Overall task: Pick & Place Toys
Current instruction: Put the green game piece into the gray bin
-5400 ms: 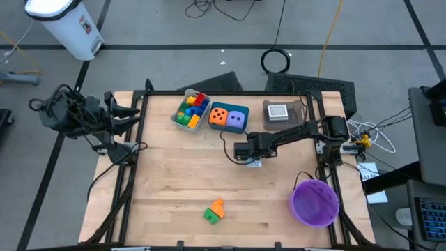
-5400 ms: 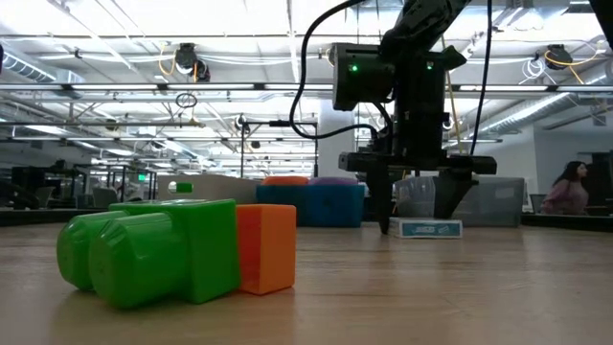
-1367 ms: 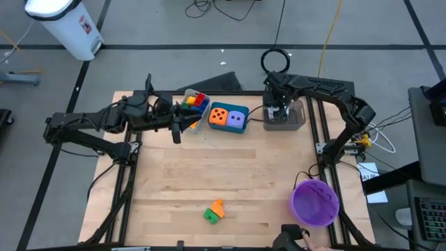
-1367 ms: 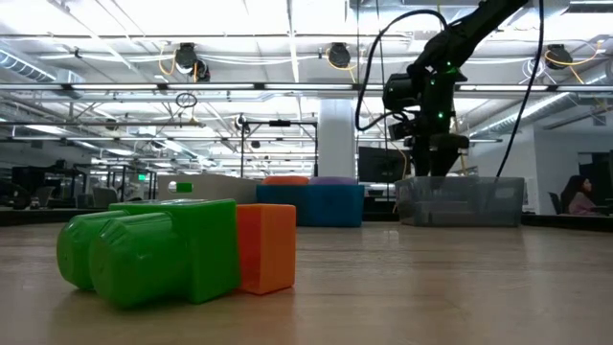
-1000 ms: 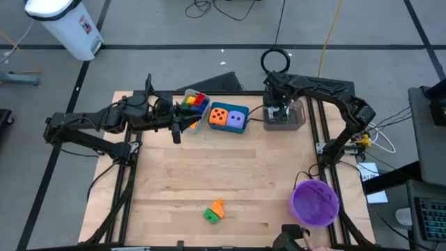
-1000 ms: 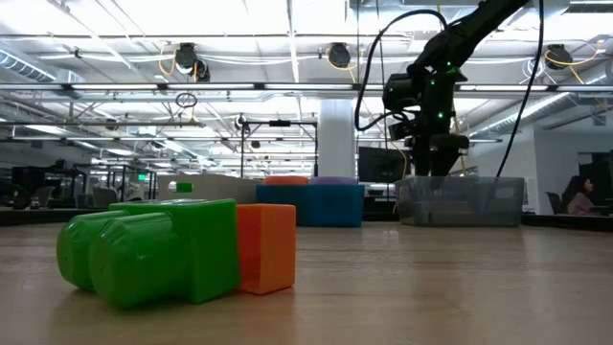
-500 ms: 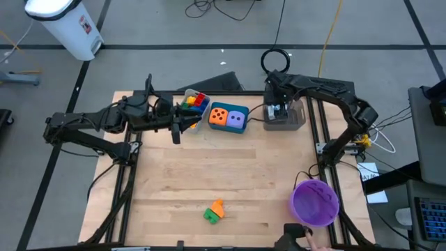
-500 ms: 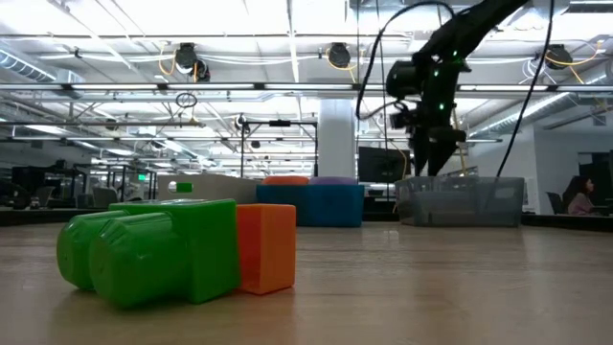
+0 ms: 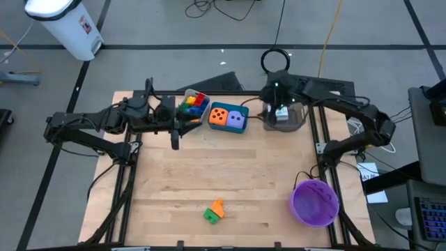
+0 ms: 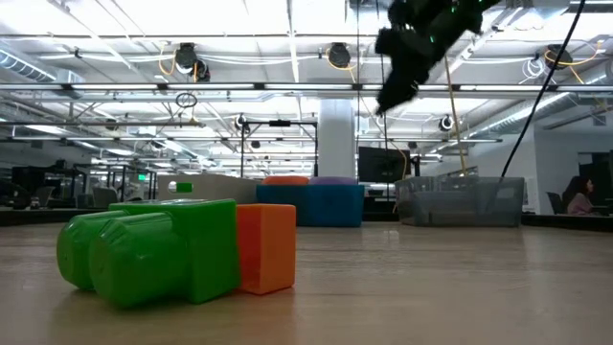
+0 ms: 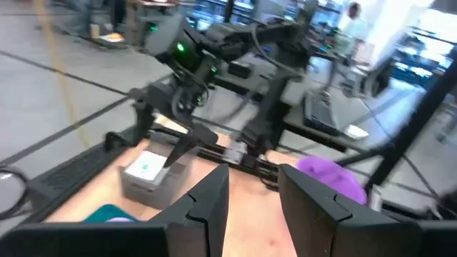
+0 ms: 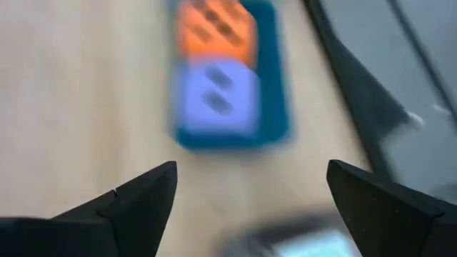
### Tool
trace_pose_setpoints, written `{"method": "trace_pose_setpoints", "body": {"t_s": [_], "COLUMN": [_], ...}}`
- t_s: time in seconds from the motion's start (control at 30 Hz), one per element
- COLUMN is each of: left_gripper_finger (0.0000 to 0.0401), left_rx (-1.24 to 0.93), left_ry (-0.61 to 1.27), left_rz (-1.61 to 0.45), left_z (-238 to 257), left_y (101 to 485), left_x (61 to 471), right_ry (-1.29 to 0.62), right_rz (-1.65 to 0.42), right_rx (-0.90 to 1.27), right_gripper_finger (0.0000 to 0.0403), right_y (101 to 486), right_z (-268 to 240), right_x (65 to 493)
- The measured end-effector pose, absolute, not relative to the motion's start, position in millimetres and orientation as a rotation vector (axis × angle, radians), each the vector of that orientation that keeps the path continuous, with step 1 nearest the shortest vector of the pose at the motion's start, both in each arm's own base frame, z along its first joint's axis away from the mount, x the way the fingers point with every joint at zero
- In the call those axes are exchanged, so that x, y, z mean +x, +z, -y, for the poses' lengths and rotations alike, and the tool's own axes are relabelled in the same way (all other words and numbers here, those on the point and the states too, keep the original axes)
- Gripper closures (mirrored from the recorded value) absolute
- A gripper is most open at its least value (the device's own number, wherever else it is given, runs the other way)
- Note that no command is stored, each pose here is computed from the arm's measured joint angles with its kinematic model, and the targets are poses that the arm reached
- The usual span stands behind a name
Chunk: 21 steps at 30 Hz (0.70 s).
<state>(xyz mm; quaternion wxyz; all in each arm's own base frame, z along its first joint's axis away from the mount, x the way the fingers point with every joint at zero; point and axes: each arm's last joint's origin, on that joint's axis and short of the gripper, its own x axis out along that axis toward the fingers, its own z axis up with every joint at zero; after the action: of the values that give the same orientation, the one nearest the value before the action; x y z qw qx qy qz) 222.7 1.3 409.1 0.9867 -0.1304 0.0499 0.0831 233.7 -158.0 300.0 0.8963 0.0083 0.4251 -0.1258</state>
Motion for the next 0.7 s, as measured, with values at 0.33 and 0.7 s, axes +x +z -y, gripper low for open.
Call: {"method": "trace_pose_setpoints", "body": {"t_s": [0.33, 0.7], "left_gripper_finger": [0.0274, 0.0274], "left_rx": [-0.221, -0.161], "left_ry": [0.036, -0.14], "left_rz": [-0.323, -0.678], "left_z": [35.7, 114.5], "left_y": [374.6, 314.8], "left_x": [253.3, 269.6], "right_ry": [0.055, 0.106], "right_rz": [-0.608, -0.639], "right_rx": [0.022, 0.063], "right_gripper_finger": [0.0051, 0.0051], "right_y": [325.6, 314.3], "right_z": [63.7, -20.2], "right_x": [281.1, 301.9]}}
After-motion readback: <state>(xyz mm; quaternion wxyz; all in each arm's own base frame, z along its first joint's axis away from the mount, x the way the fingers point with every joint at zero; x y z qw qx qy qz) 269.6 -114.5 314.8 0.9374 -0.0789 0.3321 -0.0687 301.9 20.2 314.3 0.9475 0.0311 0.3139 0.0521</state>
